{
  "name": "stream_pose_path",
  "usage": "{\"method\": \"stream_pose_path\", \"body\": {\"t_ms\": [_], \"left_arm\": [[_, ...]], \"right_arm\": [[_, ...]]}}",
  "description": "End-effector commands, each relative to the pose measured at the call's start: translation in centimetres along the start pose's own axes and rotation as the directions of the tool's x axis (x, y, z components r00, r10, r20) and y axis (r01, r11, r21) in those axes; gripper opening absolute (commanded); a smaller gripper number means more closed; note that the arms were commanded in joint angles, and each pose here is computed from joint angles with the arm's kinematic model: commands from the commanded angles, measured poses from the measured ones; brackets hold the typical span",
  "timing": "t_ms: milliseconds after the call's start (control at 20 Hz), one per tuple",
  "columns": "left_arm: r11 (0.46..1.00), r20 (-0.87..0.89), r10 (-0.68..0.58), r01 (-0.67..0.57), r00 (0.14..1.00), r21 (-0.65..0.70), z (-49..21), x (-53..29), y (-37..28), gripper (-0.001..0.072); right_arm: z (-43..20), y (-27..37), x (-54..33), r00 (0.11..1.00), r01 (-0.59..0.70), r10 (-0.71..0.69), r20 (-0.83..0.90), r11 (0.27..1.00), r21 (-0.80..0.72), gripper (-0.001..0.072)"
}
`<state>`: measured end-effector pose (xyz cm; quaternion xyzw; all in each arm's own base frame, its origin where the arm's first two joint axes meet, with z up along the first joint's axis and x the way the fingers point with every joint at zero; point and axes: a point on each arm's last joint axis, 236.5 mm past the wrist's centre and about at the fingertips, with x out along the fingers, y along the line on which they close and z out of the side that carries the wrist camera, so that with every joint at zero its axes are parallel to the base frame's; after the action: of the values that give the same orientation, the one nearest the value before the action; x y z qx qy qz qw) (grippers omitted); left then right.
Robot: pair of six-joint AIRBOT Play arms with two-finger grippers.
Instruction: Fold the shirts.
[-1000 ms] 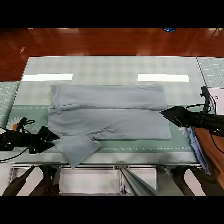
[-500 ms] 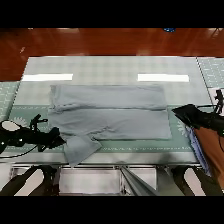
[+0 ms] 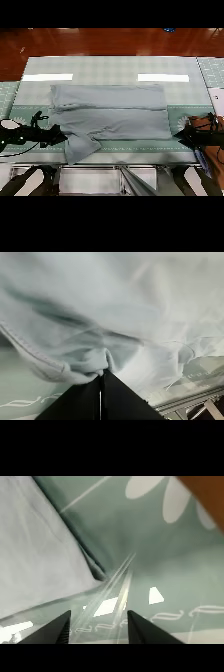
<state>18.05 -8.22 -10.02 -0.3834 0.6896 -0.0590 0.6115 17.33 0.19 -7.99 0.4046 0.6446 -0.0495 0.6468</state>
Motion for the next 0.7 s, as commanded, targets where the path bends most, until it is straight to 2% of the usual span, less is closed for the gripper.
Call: {"method": "stream_pose_path", "body": {"t_ms": [0, 150, 400, 650], "left_arm": [[1.000, 0.016, -0.013, 0.013, 1.000, 0.013, 0.4, 0.0, -0.3, 0.0023], [1.000, 0.016, -0.013, 0.013, 1.000, 0.020, 0.4, 0.0, -0.3, 0.0023], [1.000, 0.016, -0.013, 0.012, 1.000, 0.028, 0.4, 0.0, -0.3, 0.0023], [1.000, 0.016, -0.013, 0.012, 1.000, 0.028, 0.4, 0.0, -0.3, 0.0024]], "right_arm": [[-0.8, 0.5, 1.4, 0.995, -0.052, 0.054, -0.081, 0.998, 0.028, 0.0412], [-0.3, 1.1, 2.3, 0.989, -0.102, 0.108, -0.101, 0.993, 0.064, 0.0412], [0.5, 0.7, 3.4, 0.988, -0.107, 0.117, -0.105, 0.990, 0.092, 0.0412], [2.8, 1.6, 3.6, 0.987, -0.157, 0.159, -0.015, 0.982, 0.108, 0.0411]]}}
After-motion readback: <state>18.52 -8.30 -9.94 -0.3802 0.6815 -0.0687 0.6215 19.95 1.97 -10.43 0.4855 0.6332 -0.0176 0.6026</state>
